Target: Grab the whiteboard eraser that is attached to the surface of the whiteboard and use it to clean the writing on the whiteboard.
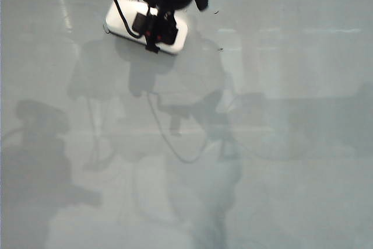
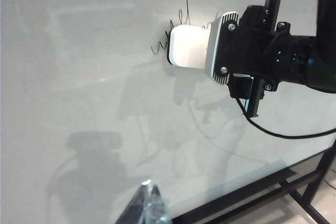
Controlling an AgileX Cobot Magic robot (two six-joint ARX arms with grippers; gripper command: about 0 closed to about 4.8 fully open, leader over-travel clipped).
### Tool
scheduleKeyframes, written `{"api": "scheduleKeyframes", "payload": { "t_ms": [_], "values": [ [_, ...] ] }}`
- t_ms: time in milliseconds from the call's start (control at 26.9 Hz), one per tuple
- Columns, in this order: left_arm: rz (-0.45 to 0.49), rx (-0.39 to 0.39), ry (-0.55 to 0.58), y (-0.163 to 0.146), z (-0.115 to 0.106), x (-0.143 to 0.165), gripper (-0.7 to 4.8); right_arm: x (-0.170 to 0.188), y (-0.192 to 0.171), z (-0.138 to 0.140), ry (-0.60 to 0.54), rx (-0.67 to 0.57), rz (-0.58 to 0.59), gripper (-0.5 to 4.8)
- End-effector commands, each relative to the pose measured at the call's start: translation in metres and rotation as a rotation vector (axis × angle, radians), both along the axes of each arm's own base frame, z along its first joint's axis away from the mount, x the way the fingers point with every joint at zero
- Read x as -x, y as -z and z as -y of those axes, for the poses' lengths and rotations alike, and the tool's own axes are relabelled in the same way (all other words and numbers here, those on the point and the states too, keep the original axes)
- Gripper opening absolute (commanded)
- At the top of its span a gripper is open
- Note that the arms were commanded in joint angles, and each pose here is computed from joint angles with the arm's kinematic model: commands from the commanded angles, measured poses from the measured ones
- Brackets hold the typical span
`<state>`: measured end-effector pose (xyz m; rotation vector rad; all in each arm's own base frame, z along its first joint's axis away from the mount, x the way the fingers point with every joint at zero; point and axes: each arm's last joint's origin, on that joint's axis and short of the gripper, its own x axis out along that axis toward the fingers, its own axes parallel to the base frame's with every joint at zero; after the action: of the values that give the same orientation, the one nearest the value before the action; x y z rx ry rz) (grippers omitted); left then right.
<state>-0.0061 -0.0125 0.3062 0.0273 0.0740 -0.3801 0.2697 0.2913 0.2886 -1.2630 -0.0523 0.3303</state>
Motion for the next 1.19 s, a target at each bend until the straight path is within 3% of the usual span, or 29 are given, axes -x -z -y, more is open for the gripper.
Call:
{"api": "scheduleKeyframes", "payload": {
  "t_ms": [37,334,594,743,1040,1188],
  "values": [
    [0.022,0.003,0.000,-0.003,0.000,0.000,-0.02,0.011,-0.024,-0.010,-0.020,0.061,0.155,1.80],
    [0.024,0.002,-0.001,-0.003,0.000,0.000,-0.02,0.017,-0.060,-0.021,-0.032,0.125,0.169,1.81],
    [0.024,0.002,-0.002,-0.003,0.000,0.000,-0.02,0.008,-0.049,-0.019,-0.052,0.225,0.095,1.80],
    [0.024,0.002,-0.004,-0.003,0.000,0.000,-0.02,0.001,-0.047,-0.017,0.013,0.280,0.100,1.80],
    [0.032,0.001,-0.004,-0.004,0.000,0.000,-0.02,0.009,-0.088,-0.020,0.100,0.293,0.126,1.81],
    [0.045,0.001,-0.004,-0.005,0.000,0.000,-0.02,0.010,-0.082,-0.023,0.108,0.307,0.087,1.81]
  ]
}}
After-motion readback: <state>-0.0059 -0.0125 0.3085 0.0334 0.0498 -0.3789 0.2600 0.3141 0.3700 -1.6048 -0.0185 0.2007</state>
